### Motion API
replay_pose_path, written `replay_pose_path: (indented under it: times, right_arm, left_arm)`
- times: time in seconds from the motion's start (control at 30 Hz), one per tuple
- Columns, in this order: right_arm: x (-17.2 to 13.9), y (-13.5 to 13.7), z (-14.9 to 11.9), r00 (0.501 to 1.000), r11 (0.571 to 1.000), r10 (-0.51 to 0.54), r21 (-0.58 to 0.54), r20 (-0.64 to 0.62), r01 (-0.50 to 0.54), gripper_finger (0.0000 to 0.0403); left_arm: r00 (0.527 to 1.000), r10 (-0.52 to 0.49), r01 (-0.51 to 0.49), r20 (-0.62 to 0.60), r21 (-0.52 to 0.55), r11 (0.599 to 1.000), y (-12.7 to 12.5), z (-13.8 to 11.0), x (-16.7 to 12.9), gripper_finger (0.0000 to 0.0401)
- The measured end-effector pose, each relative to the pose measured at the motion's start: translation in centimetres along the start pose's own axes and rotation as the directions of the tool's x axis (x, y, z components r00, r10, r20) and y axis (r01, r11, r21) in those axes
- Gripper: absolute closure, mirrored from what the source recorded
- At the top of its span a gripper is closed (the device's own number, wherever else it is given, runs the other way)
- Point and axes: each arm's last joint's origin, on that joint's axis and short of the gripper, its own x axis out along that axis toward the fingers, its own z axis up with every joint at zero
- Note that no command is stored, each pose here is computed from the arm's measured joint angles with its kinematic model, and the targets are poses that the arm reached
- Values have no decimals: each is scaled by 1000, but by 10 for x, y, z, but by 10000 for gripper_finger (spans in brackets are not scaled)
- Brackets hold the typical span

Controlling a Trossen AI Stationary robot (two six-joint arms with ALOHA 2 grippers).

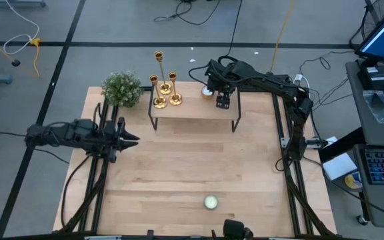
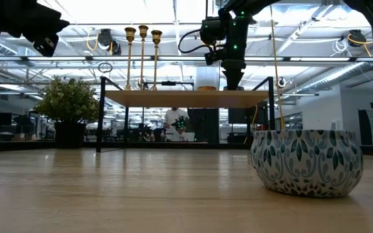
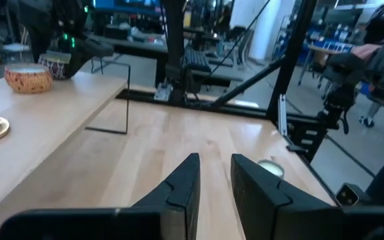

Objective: Pick & Place candle stick holders
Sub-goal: Put the black scented candle on the shelf

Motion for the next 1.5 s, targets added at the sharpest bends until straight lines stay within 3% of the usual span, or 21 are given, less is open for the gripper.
replay_pose_path:
  times: [0.3,0.57,0.67,0.9,1.33,1.5]
  right_arm:
    - [-1,1,-1,1000,999,4,-37,-8,-4,96]
    - [-5,18,4,1000,984,10,-177,-8,-11,40]
    - [-5,19,5,998,981,-64,-187,-22,59,29]
    - [-7,14,5,977,963,-208,-184,-47,196,22]
    - [-27,22,5,976,962,-218,-161,25,220,22]
    - [-53,18,-1,963,957,-247,-129,112,260,22]
  left_arm:
    - [997,-15,15,81,-2,1000,5,-31,4,315]
    - [994,-19,21,103,-20,1000,7,-40,8,315]
    - [994,-19,21,105,-22,1000,7,-40,8,315]
    - [994,-20,24,110,-31,999,7,-40,8,315]
    - [992,-63,67,107,-41,997,5,-40,8,315]
    - [992,-63,68,109,-42,997,5,-39,8,315]
